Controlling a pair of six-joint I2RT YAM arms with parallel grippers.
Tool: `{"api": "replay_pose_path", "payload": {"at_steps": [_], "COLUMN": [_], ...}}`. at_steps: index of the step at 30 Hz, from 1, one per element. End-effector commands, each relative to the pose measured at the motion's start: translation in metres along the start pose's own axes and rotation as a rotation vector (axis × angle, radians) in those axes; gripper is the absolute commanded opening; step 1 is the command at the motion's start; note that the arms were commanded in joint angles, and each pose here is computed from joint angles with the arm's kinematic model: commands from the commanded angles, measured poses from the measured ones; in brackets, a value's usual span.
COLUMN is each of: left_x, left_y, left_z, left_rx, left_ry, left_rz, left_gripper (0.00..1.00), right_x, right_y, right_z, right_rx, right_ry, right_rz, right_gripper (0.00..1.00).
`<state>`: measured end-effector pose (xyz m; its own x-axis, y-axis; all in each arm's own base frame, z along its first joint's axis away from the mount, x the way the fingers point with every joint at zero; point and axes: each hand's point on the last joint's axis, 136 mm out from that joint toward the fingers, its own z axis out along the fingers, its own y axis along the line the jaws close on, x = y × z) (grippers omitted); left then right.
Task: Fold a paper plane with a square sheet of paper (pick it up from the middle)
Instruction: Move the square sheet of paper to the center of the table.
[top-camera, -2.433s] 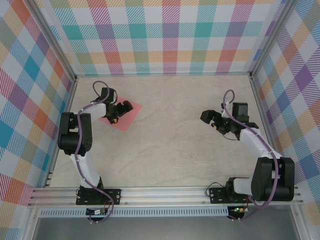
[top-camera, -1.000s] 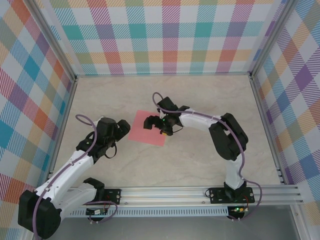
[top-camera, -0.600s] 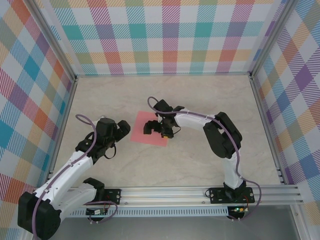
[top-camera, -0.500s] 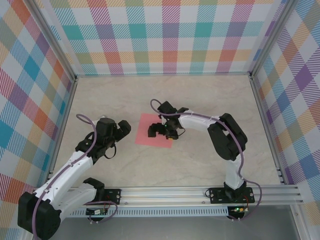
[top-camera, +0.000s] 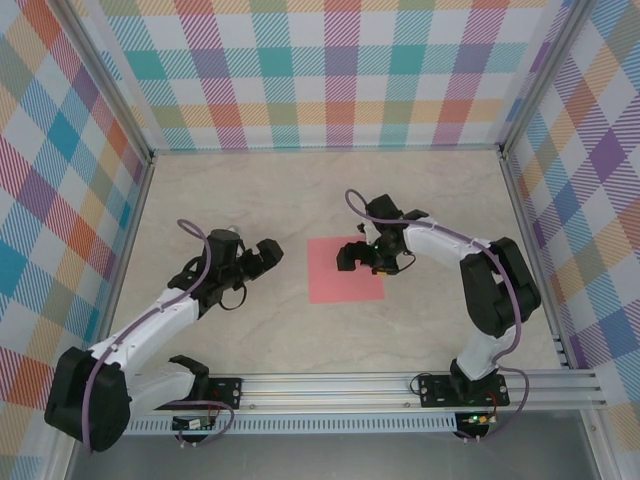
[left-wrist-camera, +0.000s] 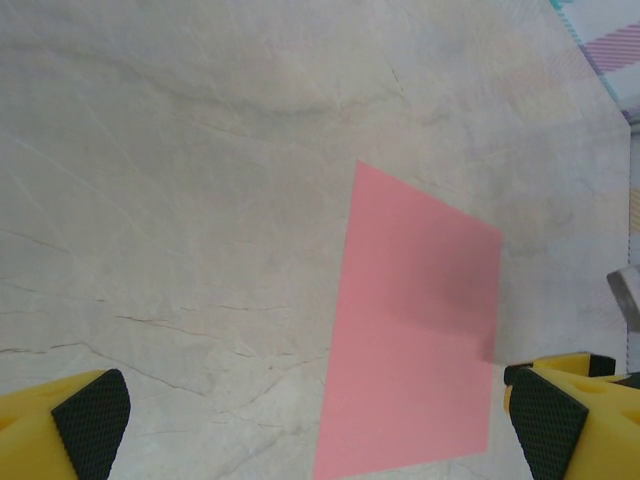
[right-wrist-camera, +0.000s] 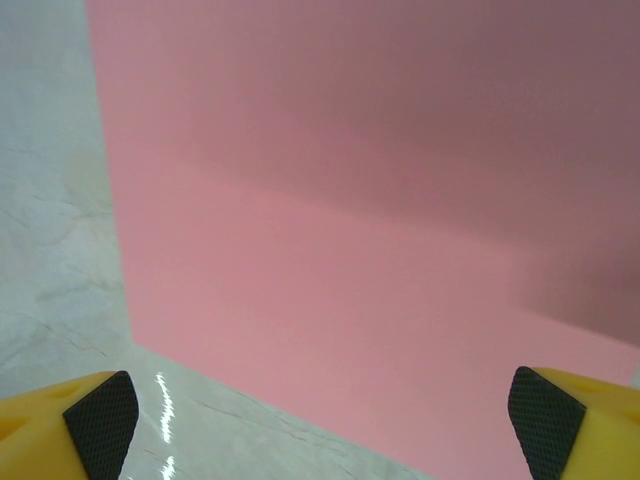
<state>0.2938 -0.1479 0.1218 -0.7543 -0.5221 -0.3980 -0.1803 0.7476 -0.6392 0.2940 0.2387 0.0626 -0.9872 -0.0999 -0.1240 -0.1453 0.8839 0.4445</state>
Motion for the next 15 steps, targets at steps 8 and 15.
{"api": "replay_pose_path", "payload": {"at_steps": [8, 15], "left_x": [0.026, 0.037], "left_y": [-0.03, -0.034], "left_z": [0.027, 0.041], "left_rx": [0.06, 0.046], "left_ry": [0.126, 0.161], "left_rz": [0.036, 0.055], "left_gripper": [1.0, 1.0], "right_x": [-0.046, -0.025], "right_y": [0.0, -0.024], "right_z": [0.023, 0.039], "right_rx": [0.055, 0.127], "right_ry": [-0.053, 0.029], "right_rz": [0.11, 0.083], "right_gripper": [0.96, 0.96]}}
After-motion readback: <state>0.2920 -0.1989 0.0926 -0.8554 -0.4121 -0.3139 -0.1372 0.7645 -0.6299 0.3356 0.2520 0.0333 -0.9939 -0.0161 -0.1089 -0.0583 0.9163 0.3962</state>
